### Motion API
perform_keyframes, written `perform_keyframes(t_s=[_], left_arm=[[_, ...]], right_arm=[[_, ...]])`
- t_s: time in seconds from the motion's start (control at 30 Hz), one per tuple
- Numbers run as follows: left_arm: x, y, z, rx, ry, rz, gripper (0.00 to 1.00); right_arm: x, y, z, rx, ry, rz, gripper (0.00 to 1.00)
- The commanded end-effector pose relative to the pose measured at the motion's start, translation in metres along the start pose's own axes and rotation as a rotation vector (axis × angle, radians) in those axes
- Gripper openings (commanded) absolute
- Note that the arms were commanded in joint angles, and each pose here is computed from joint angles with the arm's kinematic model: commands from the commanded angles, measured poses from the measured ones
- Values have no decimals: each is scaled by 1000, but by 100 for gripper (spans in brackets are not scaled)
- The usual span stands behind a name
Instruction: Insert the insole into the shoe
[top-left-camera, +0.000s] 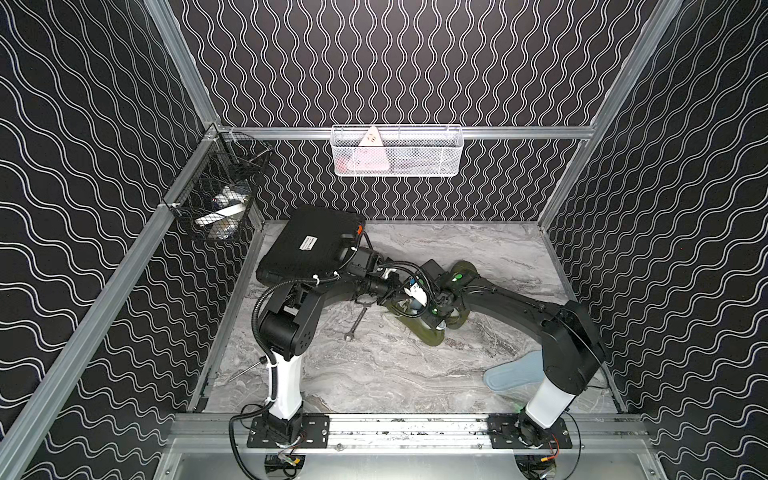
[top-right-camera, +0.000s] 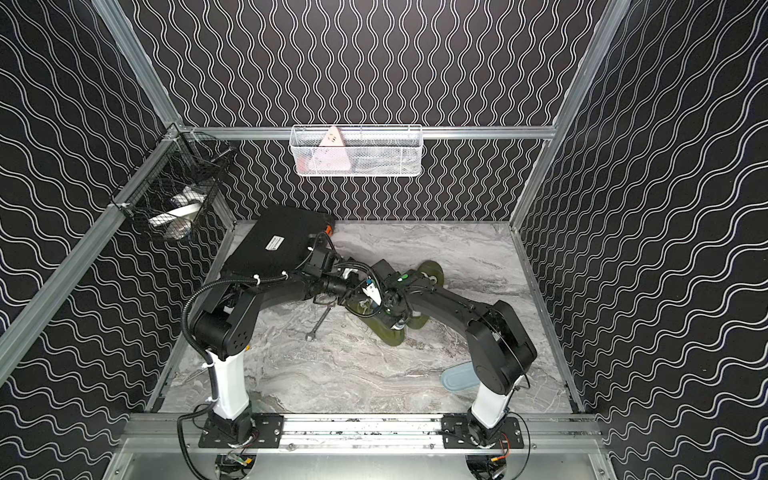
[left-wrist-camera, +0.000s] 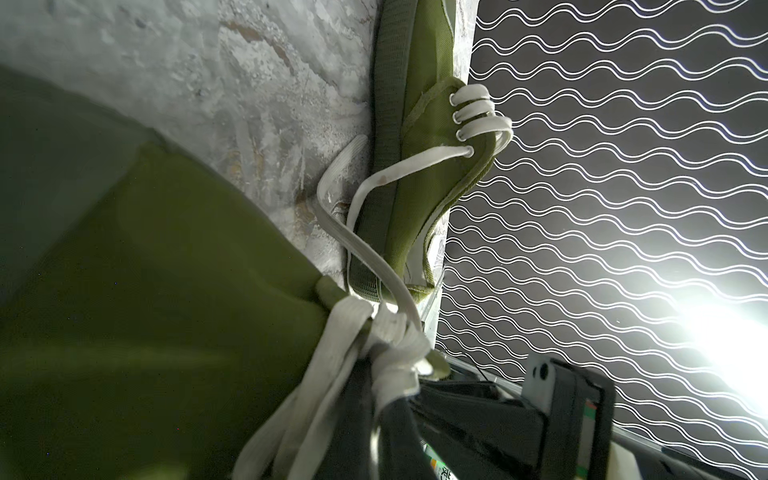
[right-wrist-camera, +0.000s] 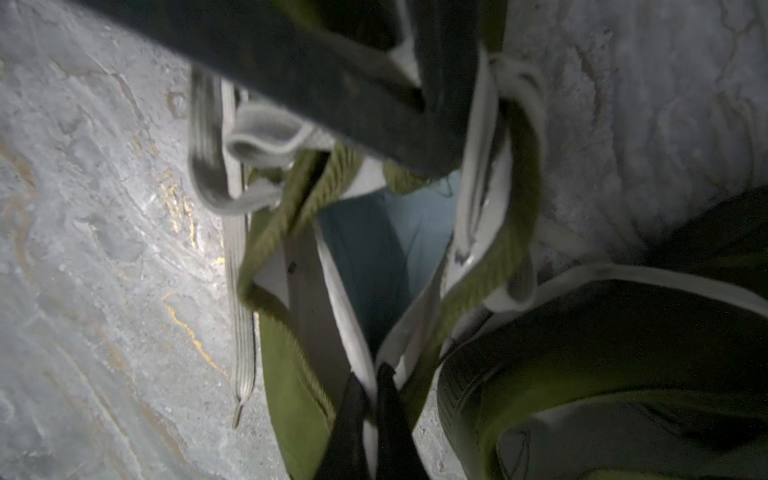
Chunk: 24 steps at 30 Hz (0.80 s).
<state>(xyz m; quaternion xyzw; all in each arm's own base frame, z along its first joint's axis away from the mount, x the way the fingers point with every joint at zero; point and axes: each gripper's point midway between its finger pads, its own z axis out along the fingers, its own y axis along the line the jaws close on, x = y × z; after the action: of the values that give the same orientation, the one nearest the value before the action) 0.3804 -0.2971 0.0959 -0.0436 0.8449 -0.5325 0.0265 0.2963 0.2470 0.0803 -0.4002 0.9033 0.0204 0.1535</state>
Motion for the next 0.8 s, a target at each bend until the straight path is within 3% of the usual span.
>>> perform_keyframes(t_s=[0.0,0.1,0.23,0.3,0.4,0.57,0.77], left_arm=[[5,-8,2,44,33,8,0],[4,-9,1,38,28,12,0],[1,-11,-1,35,12,12,0],[0,-10,-1,28,6,12,0],[-1,-7,0,22,-2,4,0],[-1,-4,0,23,-16,-3,0],[0,-3,0,19,-14,-2,0]], right_arm=[[-26,-7,1,40,-100,0,5],[-24,-7,-2,40,-92,13,14],[-11,-4,-14,25,-97,41,36],[-1,0,-23,7,-98,62,55],[12,1,-33,3,-90,111,74],[27,0,-36,13,-58,138,82],[43,-1,-18,29,11,116,83]])
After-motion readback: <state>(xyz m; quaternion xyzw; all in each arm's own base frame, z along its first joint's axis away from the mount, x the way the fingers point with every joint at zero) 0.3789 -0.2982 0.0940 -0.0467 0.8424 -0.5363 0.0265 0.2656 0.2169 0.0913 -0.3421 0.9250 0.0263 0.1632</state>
